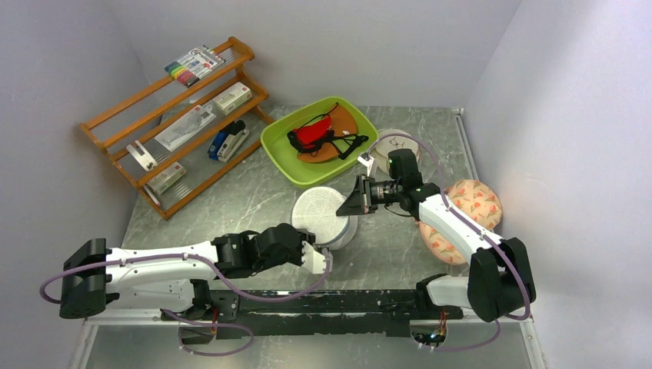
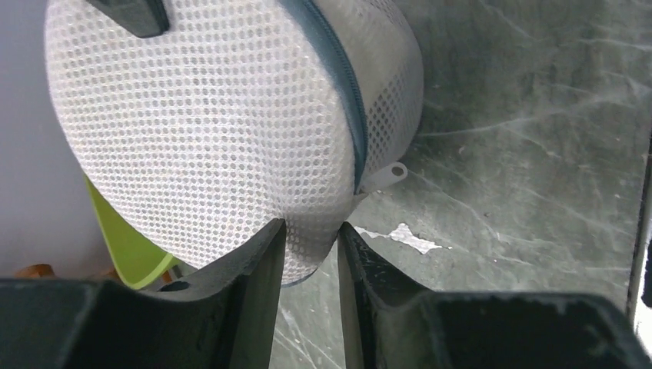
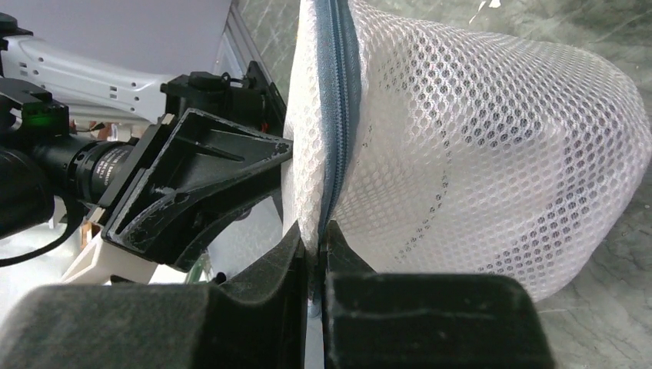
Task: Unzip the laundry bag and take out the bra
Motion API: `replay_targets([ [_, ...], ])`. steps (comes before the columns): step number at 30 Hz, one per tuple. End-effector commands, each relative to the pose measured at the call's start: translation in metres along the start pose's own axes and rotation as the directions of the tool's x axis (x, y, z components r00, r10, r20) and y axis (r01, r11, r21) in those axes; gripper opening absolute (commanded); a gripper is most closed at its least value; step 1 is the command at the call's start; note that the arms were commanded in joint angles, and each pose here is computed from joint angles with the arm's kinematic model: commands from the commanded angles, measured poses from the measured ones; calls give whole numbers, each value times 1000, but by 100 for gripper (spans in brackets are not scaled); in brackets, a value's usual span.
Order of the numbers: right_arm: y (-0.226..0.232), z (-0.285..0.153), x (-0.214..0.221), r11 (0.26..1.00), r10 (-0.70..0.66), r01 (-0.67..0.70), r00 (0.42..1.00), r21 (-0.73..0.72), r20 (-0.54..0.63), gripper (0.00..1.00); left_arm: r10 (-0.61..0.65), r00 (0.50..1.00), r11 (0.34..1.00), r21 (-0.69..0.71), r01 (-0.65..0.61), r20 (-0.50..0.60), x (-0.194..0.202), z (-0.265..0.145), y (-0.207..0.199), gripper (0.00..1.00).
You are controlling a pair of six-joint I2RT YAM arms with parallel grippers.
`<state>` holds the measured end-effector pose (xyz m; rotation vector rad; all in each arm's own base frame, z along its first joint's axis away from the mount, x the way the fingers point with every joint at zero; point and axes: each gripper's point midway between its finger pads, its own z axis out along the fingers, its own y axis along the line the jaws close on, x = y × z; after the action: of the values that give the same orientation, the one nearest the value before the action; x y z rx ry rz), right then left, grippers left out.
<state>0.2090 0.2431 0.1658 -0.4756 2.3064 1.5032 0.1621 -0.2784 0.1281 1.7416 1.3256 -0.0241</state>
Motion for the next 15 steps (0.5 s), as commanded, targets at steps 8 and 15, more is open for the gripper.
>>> replay_targets([
  [8, -24, -8, -46, 973, -80, 54, 991, 226, 107, 17, -168, 985, 985, -39, 170, 49, -26, -6, 18, 23],
  [15, -33, -64, -95, 824, -274, 73, 919, 562, 282, 62, -365, 922, 928, -35, 372, 133, -38, -18, 50, 7],
])
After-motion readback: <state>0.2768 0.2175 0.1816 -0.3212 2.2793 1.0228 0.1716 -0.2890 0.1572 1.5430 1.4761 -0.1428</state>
